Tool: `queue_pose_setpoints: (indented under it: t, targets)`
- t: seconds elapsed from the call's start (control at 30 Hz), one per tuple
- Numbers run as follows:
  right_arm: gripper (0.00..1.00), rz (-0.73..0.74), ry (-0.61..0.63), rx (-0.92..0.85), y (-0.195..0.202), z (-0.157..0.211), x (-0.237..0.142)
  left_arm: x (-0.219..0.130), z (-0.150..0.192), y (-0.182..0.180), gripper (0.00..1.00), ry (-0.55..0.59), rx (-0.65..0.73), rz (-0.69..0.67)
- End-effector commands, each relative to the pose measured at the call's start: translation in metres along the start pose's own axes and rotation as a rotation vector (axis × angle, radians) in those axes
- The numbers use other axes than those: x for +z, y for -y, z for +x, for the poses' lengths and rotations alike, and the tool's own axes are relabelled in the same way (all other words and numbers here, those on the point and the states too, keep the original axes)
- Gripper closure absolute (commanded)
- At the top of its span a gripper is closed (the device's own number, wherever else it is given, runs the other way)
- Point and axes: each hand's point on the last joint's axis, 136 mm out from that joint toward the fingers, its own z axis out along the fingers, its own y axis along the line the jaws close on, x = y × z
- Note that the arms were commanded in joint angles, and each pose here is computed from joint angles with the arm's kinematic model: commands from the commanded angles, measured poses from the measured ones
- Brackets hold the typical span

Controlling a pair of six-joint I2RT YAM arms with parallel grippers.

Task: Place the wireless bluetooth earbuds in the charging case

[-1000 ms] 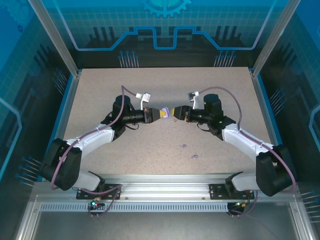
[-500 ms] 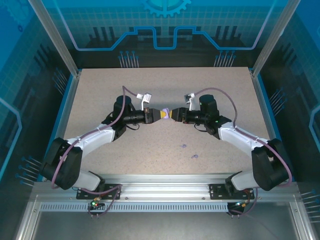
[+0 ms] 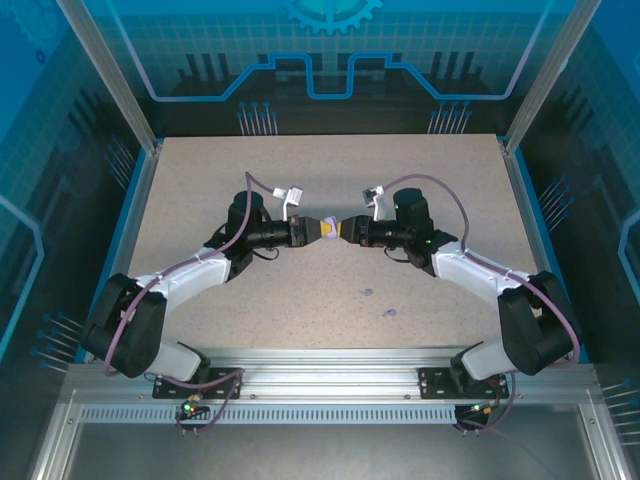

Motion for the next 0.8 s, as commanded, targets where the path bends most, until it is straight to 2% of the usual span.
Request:
queue_pose_setpoints:
  t: [0.0,0.1,0.2,0.43,0.5,0.73,0.77]
  targets:
    - [0.72,-0.046,-0.011,-0.038,-0.0172,-0.0029,0.0063,0.0021,-0.0077,0.0218,1.00,0.006,0.056,0.061]
    - [0.79,-0.051,-0.018,-0.038,-0.0180,-0.0013,0.0069,0.0022,-0.0078,0.0220,1.00,0.007,0.060,0.062]
    - [0.80,-0.056,-0.024,-0.036,-0.0185,0.0011,0.0070,0.0019,-0.0090,0.0220,1.00,0.012,0.060,0.061]
    - [0.90,-0.060,-0.026,-0.035,-0.0187,0.0013,0.0074,0.0017,-0.0094,0.0229,1.00,0.014,0.059,0.064]
    - [1.00,-0.059,-0.027,-0.035,-0.0187,0.0003,0.0081,0.0014,-0.0096,0.0234,1.00,0.015,0.062,0.064]
    - [1.00,-0.045,-0.032,-0.035,-0.0177,-0.0001,0.0079,0.0014,-0.0088,0.0227,1.00,0.016,0.057,0.057]
    - [1.00,-0.046,-0.020,-0.050,-0.0230,-0.0067,0.0065,0.0012,-0.0093,0.0203,0.91,0.020,0.053,0.044]
